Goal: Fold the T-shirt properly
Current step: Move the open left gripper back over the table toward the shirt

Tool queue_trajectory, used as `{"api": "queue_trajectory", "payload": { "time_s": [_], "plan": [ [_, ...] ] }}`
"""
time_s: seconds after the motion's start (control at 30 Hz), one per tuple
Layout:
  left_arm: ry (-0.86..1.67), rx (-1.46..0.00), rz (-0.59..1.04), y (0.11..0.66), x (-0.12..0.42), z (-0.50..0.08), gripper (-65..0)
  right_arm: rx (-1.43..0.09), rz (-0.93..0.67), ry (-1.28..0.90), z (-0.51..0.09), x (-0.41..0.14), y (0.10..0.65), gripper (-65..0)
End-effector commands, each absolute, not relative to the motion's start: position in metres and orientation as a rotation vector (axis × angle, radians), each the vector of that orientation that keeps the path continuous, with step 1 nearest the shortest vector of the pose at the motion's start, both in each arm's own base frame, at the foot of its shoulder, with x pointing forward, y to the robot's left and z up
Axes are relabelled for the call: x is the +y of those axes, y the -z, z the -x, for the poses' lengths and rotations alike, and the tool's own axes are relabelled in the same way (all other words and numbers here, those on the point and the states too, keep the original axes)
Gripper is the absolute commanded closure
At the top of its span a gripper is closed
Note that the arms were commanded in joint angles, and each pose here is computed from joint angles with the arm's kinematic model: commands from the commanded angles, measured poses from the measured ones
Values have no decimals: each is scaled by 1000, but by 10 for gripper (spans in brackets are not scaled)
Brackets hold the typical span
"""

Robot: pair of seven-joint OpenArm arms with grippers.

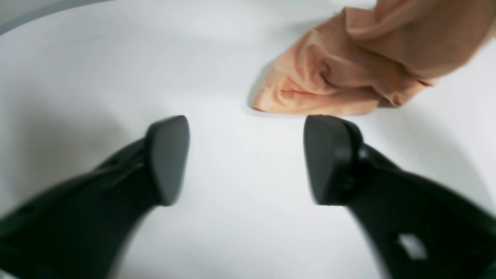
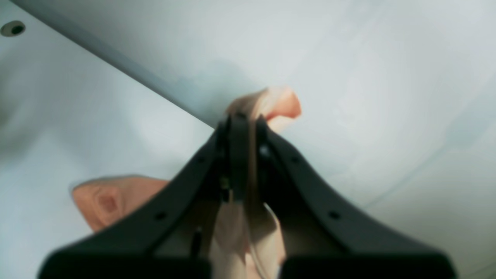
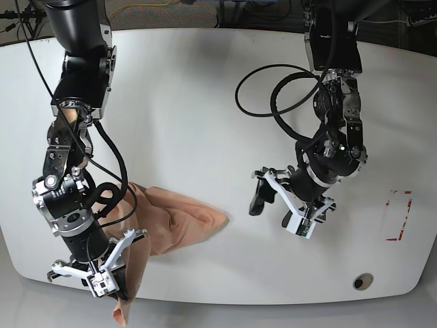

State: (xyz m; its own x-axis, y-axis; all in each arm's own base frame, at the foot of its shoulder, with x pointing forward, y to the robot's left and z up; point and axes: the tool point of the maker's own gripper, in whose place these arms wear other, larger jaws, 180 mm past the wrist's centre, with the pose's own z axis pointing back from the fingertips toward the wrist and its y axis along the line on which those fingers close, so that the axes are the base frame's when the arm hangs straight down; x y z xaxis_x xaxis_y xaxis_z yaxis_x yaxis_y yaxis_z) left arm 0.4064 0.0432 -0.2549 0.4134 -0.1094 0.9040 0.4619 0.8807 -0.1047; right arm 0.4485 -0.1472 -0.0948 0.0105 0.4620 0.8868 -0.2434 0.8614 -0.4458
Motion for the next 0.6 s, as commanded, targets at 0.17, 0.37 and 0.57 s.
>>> {"api": "queue_trajectory", "payload": {
  "time_s": [0.17,0.37,0.57],
  "plan": [
    [391,-1112,456,266,11,-409,-569,-1499,183,-559,-444,-145,86,-1],
    [448,-1087,496,288,-20,-403,-565,-1479,177,-556,-442,-145,96,-1],
    [490,-1096,522,307,-45,-398,-544,-1466,163,-558,-440,-141,104,0]
  ]
}}
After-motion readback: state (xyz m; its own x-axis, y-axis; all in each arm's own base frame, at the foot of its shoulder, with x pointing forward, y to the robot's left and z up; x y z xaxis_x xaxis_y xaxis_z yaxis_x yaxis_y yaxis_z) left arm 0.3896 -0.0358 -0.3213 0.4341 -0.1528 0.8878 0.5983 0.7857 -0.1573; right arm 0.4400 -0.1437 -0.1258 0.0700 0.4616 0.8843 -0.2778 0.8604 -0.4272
